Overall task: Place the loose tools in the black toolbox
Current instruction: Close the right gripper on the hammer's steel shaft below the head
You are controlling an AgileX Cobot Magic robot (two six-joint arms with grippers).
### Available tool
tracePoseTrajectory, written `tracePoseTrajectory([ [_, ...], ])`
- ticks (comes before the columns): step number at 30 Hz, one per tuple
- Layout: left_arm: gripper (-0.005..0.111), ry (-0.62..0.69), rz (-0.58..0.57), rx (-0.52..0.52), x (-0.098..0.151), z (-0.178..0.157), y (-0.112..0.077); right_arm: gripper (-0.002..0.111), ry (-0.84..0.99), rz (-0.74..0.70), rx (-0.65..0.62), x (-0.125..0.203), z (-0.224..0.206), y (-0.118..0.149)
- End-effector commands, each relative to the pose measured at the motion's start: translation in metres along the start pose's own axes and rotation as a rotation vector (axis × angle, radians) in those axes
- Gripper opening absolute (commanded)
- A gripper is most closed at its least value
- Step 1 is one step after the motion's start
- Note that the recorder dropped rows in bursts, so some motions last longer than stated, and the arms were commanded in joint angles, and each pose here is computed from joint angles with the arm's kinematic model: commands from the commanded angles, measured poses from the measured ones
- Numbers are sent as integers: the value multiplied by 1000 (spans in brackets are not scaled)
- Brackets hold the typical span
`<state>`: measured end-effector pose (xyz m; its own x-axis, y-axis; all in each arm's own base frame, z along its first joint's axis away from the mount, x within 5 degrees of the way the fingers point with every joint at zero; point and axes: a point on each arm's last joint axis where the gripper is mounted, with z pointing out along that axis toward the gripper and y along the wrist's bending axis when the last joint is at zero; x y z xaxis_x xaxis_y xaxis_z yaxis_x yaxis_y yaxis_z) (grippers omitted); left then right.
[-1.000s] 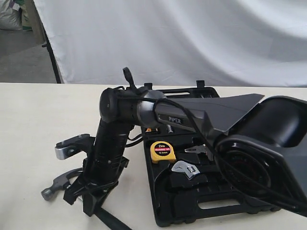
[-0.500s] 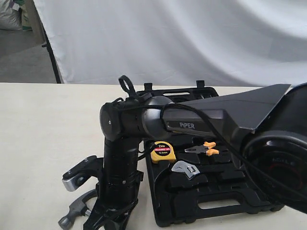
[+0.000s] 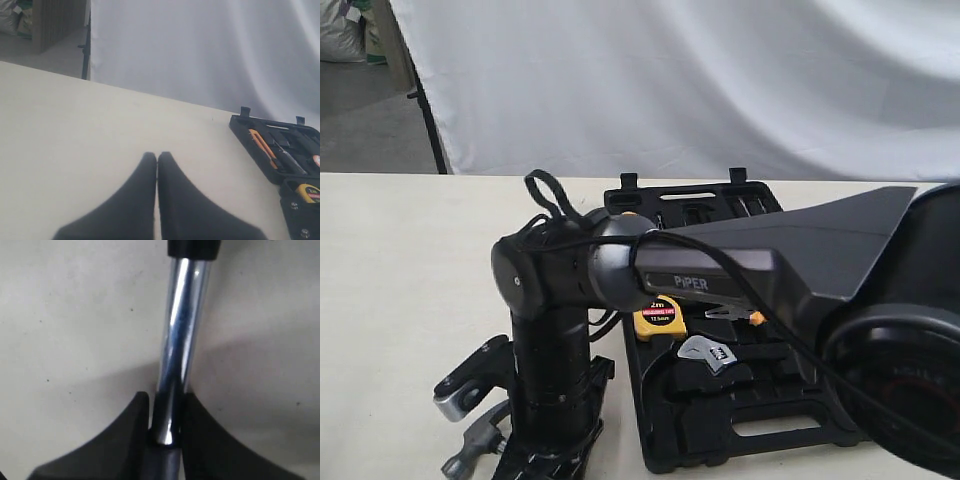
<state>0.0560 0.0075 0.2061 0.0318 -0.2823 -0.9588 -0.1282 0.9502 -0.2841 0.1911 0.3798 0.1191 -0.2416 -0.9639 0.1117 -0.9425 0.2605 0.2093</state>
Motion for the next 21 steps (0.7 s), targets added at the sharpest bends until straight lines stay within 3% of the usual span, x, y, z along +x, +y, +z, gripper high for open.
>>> tracePoseTrajectory([
  [1,1,-20,0,-21,-2,0,1,0,62,-43,79,1,10,5],
  [17,1,-20,0,-21,-2,0,1,0,41,-5,80,-1,11,8],
  [19,1,-20,0,-21,-2,0,1,13,41,7,80,-1,11,8],
  [20,1,-20,0,-21,-2,0,1,28,39,34,81,-1,11,8],
  [21,1,-20,0,-21,-2,0,1,35,41,39,80,-1,11,8],
])
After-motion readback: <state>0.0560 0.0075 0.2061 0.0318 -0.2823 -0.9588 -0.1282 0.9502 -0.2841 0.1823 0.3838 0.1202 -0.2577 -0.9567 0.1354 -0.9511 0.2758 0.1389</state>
